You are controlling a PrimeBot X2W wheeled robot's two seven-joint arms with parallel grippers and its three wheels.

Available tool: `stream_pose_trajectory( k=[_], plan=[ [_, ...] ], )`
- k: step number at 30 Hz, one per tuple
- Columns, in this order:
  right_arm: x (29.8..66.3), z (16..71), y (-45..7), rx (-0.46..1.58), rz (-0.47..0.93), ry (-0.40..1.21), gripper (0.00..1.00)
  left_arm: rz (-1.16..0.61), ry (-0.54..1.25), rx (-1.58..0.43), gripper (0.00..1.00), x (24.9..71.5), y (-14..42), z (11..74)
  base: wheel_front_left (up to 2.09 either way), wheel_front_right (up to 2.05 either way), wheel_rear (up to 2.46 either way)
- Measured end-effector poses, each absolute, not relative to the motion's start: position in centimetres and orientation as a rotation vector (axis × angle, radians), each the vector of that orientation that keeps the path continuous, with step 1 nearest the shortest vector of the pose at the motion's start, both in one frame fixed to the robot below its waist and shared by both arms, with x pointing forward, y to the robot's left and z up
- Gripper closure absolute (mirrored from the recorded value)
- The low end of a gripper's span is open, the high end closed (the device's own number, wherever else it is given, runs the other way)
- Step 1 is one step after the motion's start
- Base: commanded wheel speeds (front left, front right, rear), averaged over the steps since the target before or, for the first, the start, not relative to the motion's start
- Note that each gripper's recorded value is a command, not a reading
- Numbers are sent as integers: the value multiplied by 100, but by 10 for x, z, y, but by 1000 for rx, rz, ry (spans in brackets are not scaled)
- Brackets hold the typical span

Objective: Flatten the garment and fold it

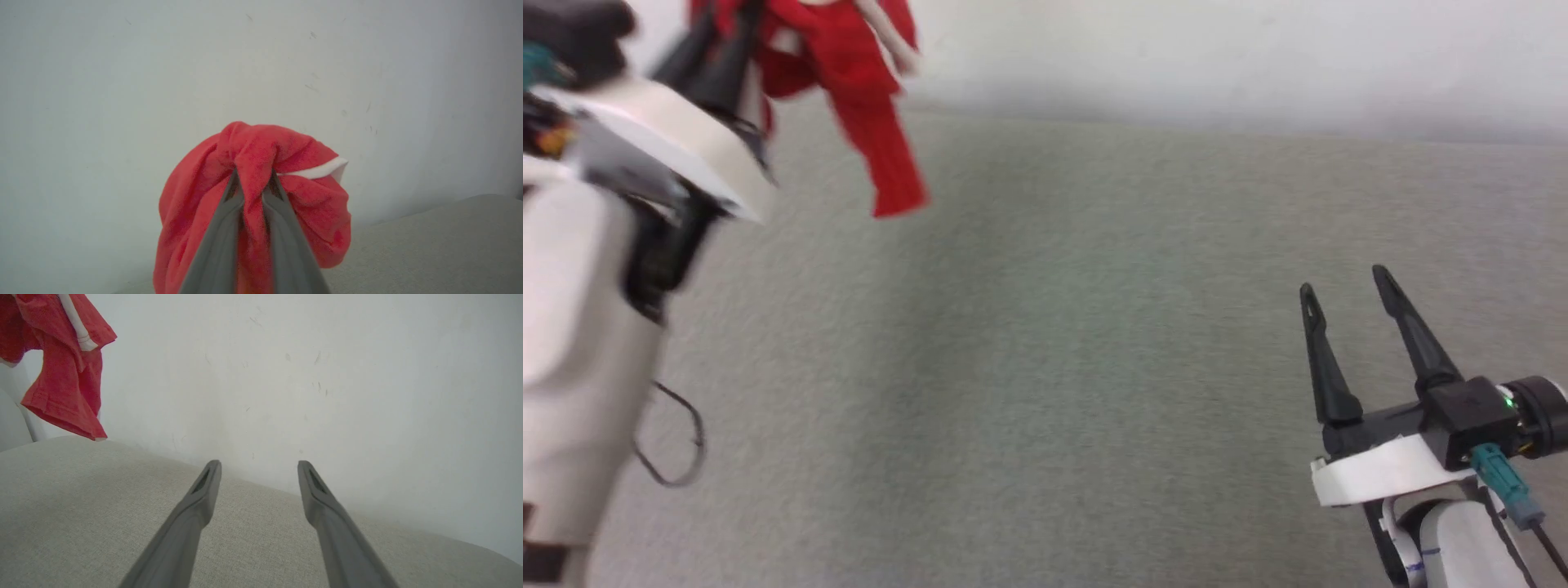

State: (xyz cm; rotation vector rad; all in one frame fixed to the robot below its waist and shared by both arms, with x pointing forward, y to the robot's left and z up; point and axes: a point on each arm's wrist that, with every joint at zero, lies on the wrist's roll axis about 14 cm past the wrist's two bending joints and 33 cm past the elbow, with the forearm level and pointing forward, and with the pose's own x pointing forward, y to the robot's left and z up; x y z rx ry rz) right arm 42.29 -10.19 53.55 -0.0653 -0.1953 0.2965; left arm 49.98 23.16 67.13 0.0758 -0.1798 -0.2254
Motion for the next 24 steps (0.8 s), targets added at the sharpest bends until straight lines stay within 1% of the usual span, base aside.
stream_pose_trajectory(
  k=[6, 11, 15, 17, 20, 24],
  plan=[
    [403, 542, -135, -88, 205, -201, 0, -418, -248, 8, 100, 493, 142, 676, 0, 0, 0],
    [386, 549, -162, -97, 127, -210, 0, -576, -324, -8, 100, 482, 65, 686, 0, 0, 0],
    [372, 551, -184, -100, 62, -211, 0, -674, -302, -14, 100, 473, 15, 660, 0, 0, 0],
    [366, 552, -194, -96, 31, -210, 0, -720, -215, -1, 100, 468, -7, 624, 0, 0, 0],
    [358, 550, -206, -97, -9, -201, 0, -816, 16, 45, 100, 447, -34, 543, 0, 0, 0],
    [352, 546, -222, -100, -59, -182, 0, -925, 274, 125, 100, 407, -46, 453, 0, 0, 0]
  ],
)
